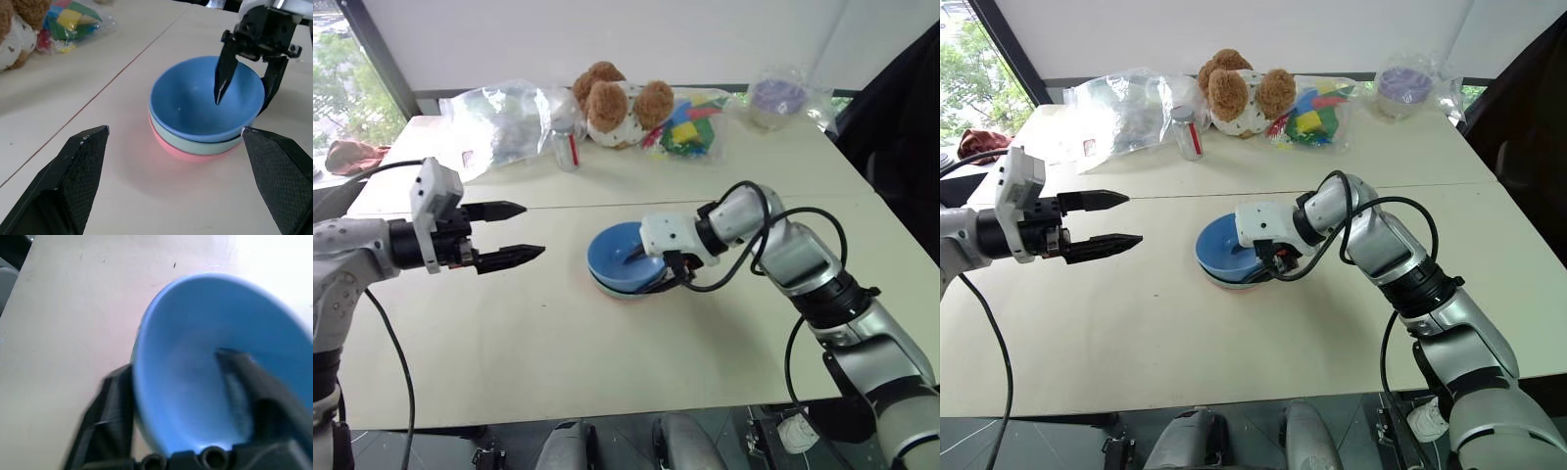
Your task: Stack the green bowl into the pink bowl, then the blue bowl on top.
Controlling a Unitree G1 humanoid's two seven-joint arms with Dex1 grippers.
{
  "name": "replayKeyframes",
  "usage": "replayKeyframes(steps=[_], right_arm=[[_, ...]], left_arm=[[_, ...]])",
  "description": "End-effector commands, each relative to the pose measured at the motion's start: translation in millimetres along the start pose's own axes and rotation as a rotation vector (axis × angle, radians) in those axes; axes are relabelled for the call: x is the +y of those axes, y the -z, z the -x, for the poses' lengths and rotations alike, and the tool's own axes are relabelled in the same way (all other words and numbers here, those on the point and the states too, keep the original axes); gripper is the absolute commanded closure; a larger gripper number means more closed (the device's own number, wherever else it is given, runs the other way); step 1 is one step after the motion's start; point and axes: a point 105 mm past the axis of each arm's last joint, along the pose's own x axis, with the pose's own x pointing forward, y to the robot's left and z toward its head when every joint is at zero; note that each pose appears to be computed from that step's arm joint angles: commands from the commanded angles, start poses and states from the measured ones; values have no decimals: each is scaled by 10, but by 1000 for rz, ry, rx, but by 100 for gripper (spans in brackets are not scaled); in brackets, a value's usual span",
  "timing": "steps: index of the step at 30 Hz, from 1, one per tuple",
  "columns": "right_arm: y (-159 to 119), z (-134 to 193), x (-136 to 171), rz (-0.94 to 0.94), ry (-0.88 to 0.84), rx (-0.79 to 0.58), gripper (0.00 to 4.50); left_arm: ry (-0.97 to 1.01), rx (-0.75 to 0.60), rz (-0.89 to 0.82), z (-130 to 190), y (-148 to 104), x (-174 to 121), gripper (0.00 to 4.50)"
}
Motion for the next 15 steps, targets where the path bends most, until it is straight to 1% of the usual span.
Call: replayKeyframes(steps=[1,4,9,11,15], right_arm=[[-172,339,-91,33,76,-27,7],[-114,617,-98,-56,144,-33,7],[152,1089,29,-274,284,-13,7],[259,1213,134,-345,322,8,7],[430,1358,325,-458,381,46,7]], left_arm=[[-3,1,-59,51,-108,-37,0],[11,12,-60,36,-91,-64,0],[20,10,-50,27,-88,-93,0],[21,8,-44,27,-87,-101,0],[17,30,-35,34,-54,-100,0]])
